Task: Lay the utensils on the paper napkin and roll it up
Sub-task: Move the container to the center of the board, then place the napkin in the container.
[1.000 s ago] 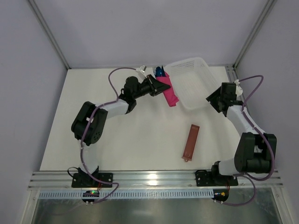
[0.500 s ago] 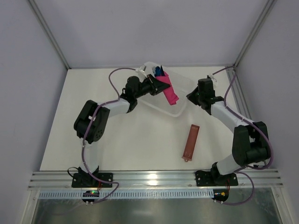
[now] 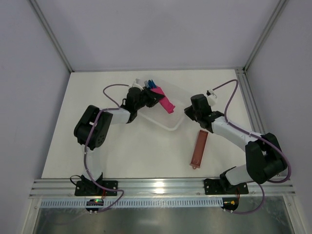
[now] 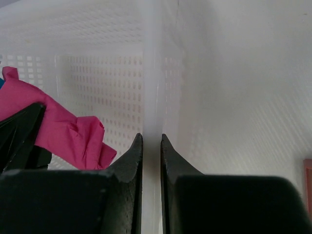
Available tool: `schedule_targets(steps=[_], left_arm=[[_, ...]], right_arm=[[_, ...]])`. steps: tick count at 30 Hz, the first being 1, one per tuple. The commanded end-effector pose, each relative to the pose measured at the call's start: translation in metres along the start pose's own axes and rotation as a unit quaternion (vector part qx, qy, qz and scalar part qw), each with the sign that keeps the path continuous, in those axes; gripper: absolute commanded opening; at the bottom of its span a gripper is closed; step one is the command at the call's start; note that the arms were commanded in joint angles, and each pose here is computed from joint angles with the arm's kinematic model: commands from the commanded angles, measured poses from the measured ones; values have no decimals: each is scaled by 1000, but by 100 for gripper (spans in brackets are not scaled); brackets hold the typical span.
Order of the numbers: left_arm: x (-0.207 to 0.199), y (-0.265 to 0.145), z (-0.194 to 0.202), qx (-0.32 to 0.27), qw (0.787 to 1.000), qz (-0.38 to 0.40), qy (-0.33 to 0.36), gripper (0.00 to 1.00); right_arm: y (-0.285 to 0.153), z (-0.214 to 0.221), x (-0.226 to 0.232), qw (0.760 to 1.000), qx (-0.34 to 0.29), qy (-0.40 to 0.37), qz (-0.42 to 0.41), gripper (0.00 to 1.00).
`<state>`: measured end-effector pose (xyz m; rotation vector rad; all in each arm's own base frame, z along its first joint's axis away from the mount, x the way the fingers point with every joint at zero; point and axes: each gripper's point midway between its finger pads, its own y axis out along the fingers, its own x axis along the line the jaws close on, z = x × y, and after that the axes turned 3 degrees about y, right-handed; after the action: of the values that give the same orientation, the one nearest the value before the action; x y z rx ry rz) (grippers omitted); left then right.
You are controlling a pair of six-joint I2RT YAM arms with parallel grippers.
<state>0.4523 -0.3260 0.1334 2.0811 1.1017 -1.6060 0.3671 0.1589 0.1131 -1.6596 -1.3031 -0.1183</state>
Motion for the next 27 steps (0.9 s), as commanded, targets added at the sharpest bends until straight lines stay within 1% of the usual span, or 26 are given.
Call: schedule_targets(steps=[1, 4, 5, 7, 9, 13, 18, 19, 24, 27], left_arm=[[-32, -7, -24, -41, 999, 8, -4, 0], [-23, 0, -21, -34, 999, -8, -16, 0], [-10, 0, -15, -26, 999, -38, -28, 0], [-4, -1, -14, -29, 997, -50, -49, 0], [0, -2, -15, -36, 996, -61, -55, 0], [14, 5, -7, -21, 994, -100, -49, 0], [21, 17, -6, -13, 993, -107, -51, 0], [30, 19, -3, -7, 992, -118, -50, 0], [47, 26, 5, 8, 988, -137, -67, 0], [54, 27, 5, 10, 987, -150, -63, 1]], right_arm=[[-6, -14, 9, 999, -50, 9, 5, 4], [-1, -3, 8, 999, -42, 15, 11, 4], [-1, -2, 7, 999, -42, 18, 13, 4], [-1, 2, 7, 999, -42, 23, 15, 4], [-3, 3, 5, 998, -48, 24, 21, 4], [-8, 3, 5, 998, -57, 36, 20, 4], [-8, 1, 7, 998, -60, 22, 18, 4], [-8, 1, 8, 998, -59, 18, 20, 4], [-7, 4, 6, 998, -54, 13, 22, 4], [-7, 6, 4, 998, -52, 12, 21, 4]])
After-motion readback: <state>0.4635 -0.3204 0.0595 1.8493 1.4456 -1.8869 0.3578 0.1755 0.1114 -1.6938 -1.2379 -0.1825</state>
